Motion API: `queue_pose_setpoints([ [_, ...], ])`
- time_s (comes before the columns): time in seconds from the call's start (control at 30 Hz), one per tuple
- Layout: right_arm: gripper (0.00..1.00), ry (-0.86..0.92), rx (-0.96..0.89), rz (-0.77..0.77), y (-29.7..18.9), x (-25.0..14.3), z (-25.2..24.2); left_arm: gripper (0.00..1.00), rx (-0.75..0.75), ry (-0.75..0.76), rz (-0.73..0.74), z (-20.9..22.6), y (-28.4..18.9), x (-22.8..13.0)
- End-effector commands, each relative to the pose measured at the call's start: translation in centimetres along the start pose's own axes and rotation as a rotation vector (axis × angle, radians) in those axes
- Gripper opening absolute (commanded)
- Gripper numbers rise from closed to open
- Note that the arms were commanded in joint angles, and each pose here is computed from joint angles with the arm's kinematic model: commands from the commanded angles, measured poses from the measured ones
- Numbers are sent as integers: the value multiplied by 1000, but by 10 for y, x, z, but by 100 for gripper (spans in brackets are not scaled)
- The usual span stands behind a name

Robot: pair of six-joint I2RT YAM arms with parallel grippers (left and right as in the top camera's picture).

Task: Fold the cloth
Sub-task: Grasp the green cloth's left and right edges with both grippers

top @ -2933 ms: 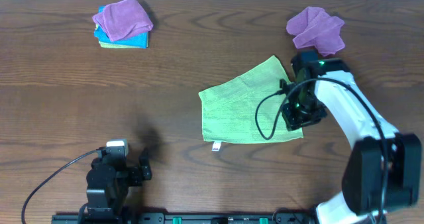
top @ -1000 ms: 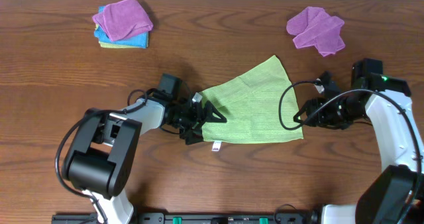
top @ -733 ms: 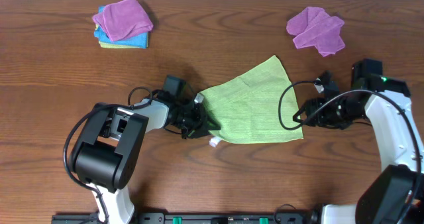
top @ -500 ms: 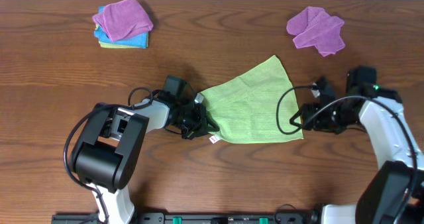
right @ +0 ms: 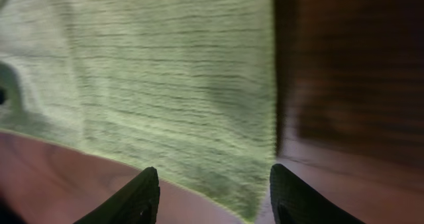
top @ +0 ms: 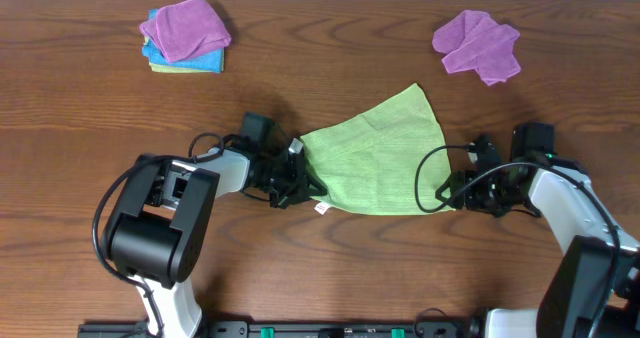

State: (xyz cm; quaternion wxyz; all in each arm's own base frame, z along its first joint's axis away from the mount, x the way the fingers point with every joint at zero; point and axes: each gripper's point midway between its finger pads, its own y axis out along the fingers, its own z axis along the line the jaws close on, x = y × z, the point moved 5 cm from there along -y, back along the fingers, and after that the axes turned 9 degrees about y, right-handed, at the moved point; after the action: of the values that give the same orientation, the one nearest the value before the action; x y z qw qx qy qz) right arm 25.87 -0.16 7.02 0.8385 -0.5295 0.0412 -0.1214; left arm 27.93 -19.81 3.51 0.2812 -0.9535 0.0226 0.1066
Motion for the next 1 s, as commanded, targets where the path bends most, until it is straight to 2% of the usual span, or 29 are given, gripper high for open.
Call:
queue_pose_setpoints([
  [0.0, 54, 33, -61, -18, -2, 1, -8, 6, 31, -49, -6, 20, -1, 1],
  [0.37, 54, 113, -78, -4, 14, -16, -18, 6, 21, -57, -15, 21, -5, 3],
  [0.63, 49, 169, 42, -11, 36, -33, -15, 6, 4, -53, -4, 19, -5, 2],
  [0.77, 40, 197, 89, -30, 40, -34, -12, 6, -2, -53, 0, 18, -5, 2],
  [0.83, 28, 199, 93, -38, 41, -33, -11, 6, -4, -53, 1, 18, -5, 2],
  [0.9, 8, 199, 94, -43, 41, -32, -11, 5, -15, -41, 7, 16, -5, 1],
  [0.93, 1, 197, 96, -45, 41, -31, -11, 6, -19, -38, 8, 16, -5, 1],
  [0.97, 1, 193, 111, -49, 40, -30, -9, 6, -22, -36, 8, 15, -5, 1],
])
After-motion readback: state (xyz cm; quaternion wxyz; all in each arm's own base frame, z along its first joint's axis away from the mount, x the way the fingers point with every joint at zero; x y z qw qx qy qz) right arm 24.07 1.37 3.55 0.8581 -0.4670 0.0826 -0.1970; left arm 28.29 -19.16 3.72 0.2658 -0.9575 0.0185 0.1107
